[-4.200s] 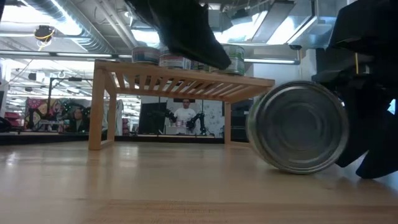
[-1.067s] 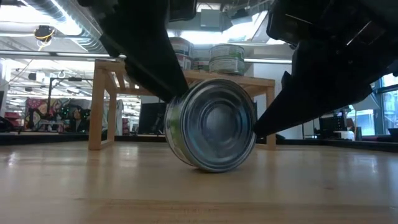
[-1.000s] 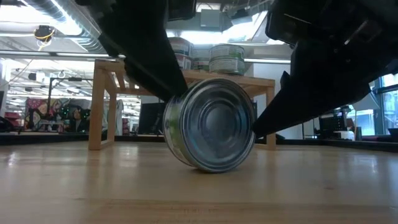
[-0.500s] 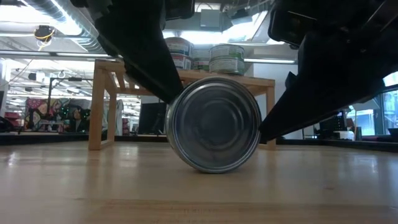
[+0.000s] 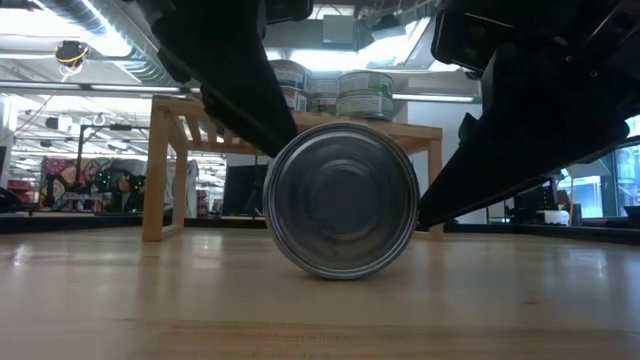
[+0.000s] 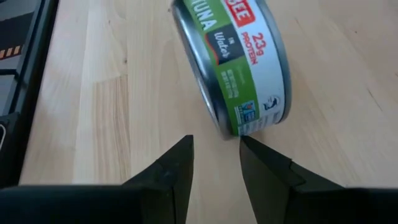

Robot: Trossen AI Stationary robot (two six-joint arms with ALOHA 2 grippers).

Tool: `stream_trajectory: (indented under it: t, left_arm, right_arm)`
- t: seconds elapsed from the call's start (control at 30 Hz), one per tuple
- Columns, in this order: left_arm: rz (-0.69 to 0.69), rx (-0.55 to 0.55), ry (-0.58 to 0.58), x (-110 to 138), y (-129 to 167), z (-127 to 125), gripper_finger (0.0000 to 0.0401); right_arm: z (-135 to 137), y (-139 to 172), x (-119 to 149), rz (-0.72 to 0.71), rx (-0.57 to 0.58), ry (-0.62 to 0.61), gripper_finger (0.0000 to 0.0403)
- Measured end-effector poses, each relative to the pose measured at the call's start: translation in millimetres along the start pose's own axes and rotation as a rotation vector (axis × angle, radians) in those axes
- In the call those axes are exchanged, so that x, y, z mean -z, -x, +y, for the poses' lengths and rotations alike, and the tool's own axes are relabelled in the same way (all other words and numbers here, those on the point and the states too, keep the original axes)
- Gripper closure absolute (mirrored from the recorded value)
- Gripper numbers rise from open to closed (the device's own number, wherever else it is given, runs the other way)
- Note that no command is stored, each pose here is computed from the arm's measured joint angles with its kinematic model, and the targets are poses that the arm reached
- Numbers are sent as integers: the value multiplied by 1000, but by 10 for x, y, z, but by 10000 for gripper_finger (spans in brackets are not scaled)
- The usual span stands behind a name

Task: Stack canned seafood by type on shelf
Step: Stack the green tuna can on top of the green tuna can on the shelf

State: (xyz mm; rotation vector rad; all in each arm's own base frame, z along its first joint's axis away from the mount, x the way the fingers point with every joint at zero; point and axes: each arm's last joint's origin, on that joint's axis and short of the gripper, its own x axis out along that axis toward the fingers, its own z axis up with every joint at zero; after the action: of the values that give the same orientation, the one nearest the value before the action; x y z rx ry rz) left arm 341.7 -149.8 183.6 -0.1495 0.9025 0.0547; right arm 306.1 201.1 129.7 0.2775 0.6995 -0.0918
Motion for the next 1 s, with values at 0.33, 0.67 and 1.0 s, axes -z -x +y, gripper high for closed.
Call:
stream_trajectory:
  t: [0.33, 0.67, 1.0]
  left_arm:
    - [-6, 13, 4, 3, 12, -29, 164]
    - [-53, 37, 26, -35, 57, -77, 164]
    - [-103, 9, 23, -38, 60, -130, 164]
  right_arm:
    - [-3, -1, -3, -2, 4, 0, 272]
    - [-5, -1, 1, 0, 6, 1, 272]
    - [-5, -1, 1, -1, 5, 1, 272]
